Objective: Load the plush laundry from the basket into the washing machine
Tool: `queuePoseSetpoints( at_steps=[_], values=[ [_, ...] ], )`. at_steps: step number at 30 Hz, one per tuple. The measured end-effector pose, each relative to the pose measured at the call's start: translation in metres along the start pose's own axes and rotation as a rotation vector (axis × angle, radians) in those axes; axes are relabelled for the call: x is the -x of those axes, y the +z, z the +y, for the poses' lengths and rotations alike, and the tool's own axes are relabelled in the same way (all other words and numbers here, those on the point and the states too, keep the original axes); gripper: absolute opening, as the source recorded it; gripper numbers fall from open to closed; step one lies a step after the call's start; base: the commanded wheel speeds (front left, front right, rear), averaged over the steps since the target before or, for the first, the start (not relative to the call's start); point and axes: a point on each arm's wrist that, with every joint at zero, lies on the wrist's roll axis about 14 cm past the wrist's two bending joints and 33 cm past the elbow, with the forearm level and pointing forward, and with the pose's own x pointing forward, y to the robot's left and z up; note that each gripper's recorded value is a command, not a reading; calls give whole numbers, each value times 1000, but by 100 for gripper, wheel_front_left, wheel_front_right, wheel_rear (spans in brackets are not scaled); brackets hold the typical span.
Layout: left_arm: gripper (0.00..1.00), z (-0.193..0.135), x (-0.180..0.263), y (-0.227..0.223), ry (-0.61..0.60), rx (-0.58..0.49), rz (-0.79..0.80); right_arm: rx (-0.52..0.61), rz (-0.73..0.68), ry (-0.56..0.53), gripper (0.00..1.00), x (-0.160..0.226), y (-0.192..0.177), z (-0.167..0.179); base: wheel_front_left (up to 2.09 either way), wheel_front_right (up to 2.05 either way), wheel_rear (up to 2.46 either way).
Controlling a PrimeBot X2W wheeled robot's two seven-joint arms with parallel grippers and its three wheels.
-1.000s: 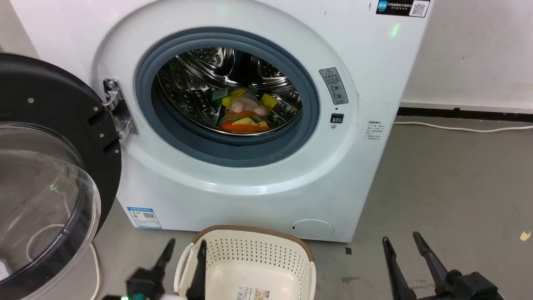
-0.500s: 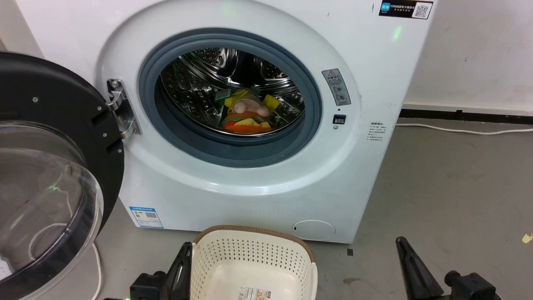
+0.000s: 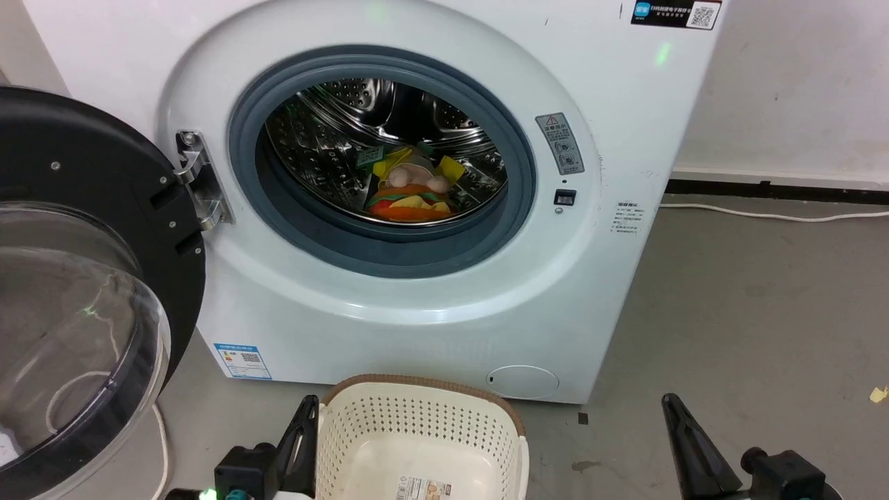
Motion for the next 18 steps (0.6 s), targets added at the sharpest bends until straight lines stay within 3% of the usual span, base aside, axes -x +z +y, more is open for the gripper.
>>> queuePoseSetpoints(
  at_steps=[18],
  values=[
    [0,1,-6,6,1,-10,-7,26,23,-13,0,-2,0,-6,0,0,0]
  ],
)
